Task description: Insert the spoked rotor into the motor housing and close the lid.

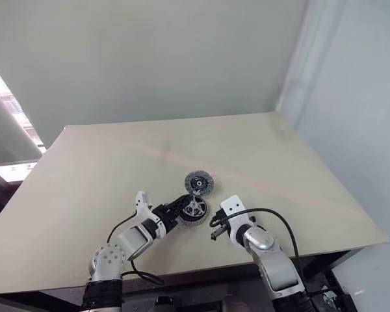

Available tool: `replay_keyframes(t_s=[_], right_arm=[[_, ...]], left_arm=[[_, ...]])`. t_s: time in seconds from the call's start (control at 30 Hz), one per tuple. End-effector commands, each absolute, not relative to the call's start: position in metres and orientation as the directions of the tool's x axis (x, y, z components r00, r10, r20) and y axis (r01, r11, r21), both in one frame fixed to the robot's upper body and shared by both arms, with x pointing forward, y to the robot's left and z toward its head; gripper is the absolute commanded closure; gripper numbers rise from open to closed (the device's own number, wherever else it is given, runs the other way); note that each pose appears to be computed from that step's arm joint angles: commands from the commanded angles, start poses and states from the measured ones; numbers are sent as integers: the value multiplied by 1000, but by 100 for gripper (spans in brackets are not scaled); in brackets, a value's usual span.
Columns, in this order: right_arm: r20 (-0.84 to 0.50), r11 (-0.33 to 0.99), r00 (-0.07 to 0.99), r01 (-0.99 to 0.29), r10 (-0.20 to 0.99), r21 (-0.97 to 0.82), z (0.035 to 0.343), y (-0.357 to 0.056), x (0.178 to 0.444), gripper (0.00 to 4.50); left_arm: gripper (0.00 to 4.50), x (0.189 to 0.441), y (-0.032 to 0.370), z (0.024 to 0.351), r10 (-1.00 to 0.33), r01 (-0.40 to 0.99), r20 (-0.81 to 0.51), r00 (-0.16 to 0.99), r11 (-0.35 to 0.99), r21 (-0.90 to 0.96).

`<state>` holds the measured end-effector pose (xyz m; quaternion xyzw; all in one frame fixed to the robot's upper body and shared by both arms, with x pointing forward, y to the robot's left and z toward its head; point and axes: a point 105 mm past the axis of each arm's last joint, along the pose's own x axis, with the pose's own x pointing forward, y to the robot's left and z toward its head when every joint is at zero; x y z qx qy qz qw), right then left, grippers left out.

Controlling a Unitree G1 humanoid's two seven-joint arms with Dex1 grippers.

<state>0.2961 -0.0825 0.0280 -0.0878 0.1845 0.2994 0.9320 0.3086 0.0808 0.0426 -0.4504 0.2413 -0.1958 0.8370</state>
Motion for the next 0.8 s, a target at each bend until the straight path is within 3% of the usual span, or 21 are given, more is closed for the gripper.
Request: replay_keyframes(t_s=[0.03,0.3,0.57,0.67,0.8], right_arm=[[-341,795,763,-603,550,-65,42,-78,303,450],[-337,787,757,-613,560,-68,42,-76,306,450],[-338,782,752,-620,566,-67,40,-74,306,450],[-337,783,752,-619,566,-65,39,-74,306,450],[-336,784,752,-618,567,-60,38,-72,305,450]], left_arm=[[6,311,86,75,-538,198,-148,830,532,-823],[6,307,114,86,-513,262,-153,845,646,-717],[6,300,118,68,-561,392,-223,797,762,-515],[64,299,107,60,-596,472,-226,770,771,-427],[215,303,89,51,-638,576,-228,736,766,-285]])
